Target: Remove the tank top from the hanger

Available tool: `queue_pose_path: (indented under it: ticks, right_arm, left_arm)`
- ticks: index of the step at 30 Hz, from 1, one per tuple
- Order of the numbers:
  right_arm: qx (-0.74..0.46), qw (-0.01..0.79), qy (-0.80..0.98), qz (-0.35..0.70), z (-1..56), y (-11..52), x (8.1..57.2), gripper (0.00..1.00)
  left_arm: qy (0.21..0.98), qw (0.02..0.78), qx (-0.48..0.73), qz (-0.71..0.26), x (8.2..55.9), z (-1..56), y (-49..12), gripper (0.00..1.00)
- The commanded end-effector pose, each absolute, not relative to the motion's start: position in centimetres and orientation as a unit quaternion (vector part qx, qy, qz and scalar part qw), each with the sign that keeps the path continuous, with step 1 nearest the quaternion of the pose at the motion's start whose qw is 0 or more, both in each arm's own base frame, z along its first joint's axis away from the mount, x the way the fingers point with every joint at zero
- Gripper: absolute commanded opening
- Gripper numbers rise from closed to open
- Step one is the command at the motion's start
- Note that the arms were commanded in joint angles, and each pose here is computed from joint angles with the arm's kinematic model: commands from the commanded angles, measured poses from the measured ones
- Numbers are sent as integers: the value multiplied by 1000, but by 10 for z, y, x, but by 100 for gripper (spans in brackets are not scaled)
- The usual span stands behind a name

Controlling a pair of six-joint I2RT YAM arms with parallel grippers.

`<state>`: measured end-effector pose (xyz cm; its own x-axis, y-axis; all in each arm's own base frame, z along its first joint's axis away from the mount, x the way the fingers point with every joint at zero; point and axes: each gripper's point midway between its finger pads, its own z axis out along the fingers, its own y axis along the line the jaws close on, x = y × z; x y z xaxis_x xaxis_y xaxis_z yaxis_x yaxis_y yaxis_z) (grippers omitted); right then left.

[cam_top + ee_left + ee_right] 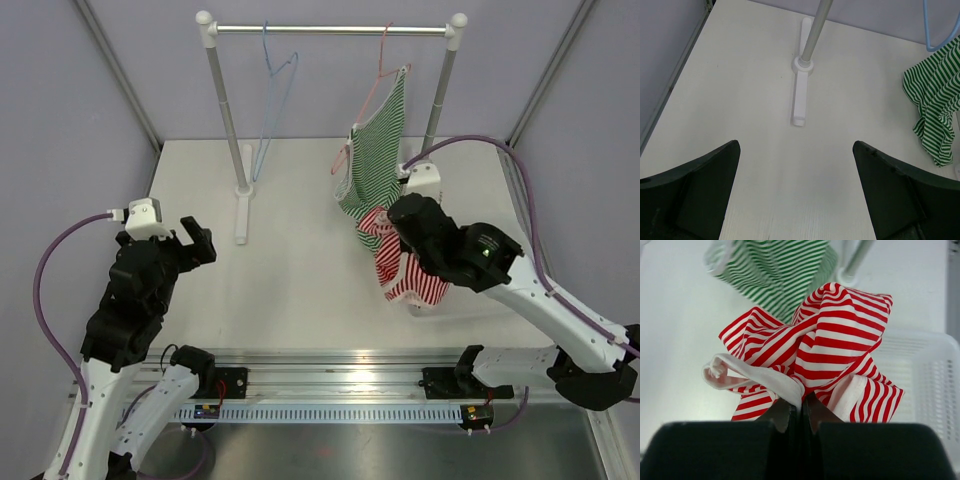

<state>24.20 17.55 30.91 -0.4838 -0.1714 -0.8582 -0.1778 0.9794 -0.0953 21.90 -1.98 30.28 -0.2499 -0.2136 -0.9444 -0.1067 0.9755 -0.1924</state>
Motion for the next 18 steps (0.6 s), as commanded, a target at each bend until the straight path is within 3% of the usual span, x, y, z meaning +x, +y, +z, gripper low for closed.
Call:
queue_pose_path:
  ticks: [1,9,12,18]
  right_arm:
    - [-15,527,844,-92,331,109,250,0]
    - [189,566,776,-204,317,8,293,0]
    - [229,578,759,-194,298,3,302,0]
    - [266,513,800,-157,205,12,287,4]
  left_arm:
    - [765,633,-107,-49,222,322,-18,99]
    - [763,635,-105,-57,221,325,-20,99]
    - [761,637,-105,-60,219,330,-20,99]
    - [754,643,-96,-95,218,351,-31,99]
